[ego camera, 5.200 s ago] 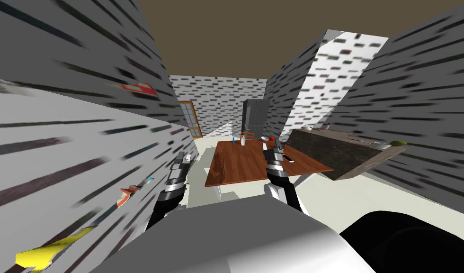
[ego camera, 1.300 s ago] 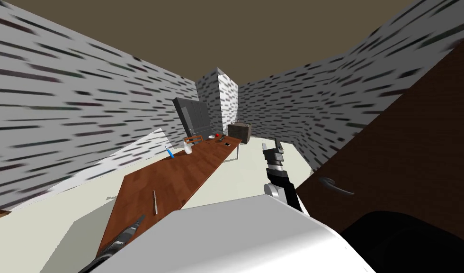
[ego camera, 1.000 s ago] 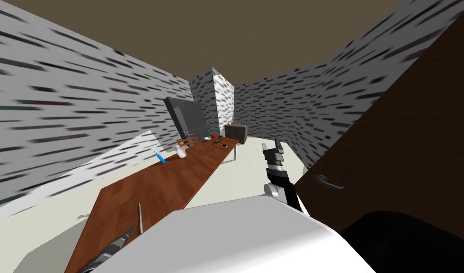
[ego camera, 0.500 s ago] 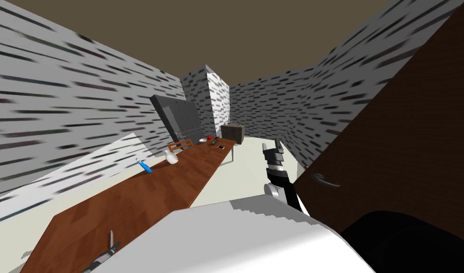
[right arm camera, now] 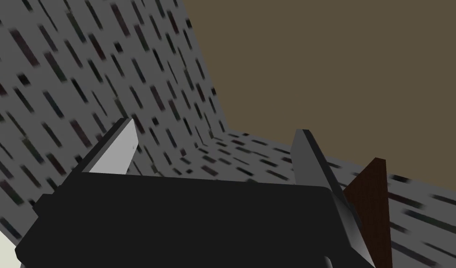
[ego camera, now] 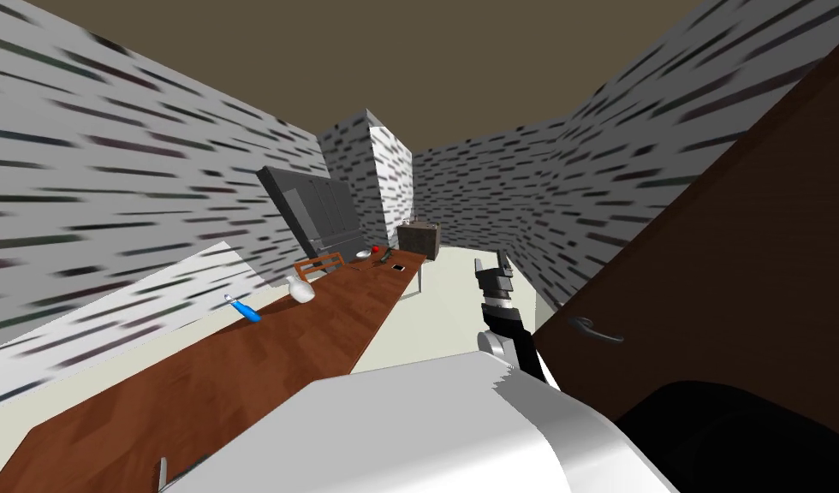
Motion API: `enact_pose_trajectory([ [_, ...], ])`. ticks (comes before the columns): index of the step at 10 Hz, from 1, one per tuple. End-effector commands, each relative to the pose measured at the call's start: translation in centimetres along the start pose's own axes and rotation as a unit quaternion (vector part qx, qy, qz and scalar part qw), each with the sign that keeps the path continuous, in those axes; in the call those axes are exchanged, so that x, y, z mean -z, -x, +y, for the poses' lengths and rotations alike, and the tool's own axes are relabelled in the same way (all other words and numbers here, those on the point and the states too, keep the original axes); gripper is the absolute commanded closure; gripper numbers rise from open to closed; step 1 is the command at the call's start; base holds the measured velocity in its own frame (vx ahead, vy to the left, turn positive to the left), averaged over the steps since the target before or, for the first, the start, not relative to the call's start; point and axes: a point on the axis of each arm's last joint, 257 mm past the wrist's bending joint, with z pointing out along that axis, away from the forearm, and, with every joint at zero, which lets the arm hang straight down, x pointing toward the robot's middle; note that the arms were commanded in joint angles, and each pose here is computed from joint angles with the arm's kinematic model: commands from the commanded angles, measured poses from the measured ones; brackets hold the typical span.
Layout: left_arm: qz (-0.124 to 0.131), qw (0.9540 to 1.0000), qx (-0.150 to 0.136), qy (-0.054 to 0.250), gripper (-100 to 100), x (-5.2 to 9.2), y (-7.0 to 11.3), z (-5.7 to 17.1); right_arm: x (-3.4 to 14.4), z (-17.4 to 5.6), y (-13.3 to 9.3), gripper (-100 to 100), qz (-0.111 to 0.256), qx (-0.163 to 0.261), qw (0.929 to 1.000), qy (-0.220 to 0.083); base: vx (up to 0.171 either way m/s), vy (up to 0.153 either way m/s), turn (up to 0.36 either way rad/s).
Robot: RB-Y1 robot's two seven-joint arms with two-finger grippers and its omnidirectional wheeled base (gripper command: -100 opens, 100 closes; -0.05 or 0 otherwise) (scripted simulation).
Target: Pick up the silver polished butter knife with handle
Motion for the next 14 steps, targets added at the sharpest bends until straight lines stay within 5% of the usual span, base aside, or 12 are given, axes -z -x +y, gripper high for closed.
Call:
enact_pose_trajectory([
  [1,0.0,1.0,0.0,0.0,0,0.0,0.0,0.0,0.0,0.0,0.0,0,0.0,0.0,1.0,0.0,0.0,0.0,0.0],
  [2,-0.001,1.0,-0.002,-0.001,-100,-0.5,-0.3,-0.8,0.0,0.0,0.0,0,0.0,0.0,1.0,0.0,0.001,0.035,0.022],
  [6,-0.001,1.0,-0.004,-0.003,-100,-1.1,-0.8,-2.1,0.0,0.0,0.0,0,0.0,0.0,1.0,0.0,-0.004,0.059,0.014],
  [7,-0.001,1.0,-0.004,-0.003,100,-1.1,-0.8,-2.1,0.0,0.0,0.0,0,0.0,0.0,1.0,0.0,0.0,0.006,-0.001],
  [11,-0.001,1.0,-0.004,-0.003,100,-1.1,-0.8,-2.1,0.0,0.0,0.0,0,0.0,0.0,1.0,0.0,0.0,0.001,0.004],
  [12,-0.001,1.0,-0.003,-0.003,0,-1.1,-0.8,-2.1,0.0,0.0,0.0,0,0.0,0.0,1.0,0.0,0.0,0.0,0.0],
  [13,-0.001,1.0,-0.002,-0.001,100,-0.7,-0.4,-1.1,0.0,0.0,0.0,0,0.0,0.0,1.0,0.0,0.012,-0.05,-0.034],
  [14,-0.001,1.0,-0.001,-0.001,100,-0.4,-0.2,-0.6,0.0,0.0,0.0,0,0.0,0.0,1.0,0.0,0.008,-0.077,-0.022],
])
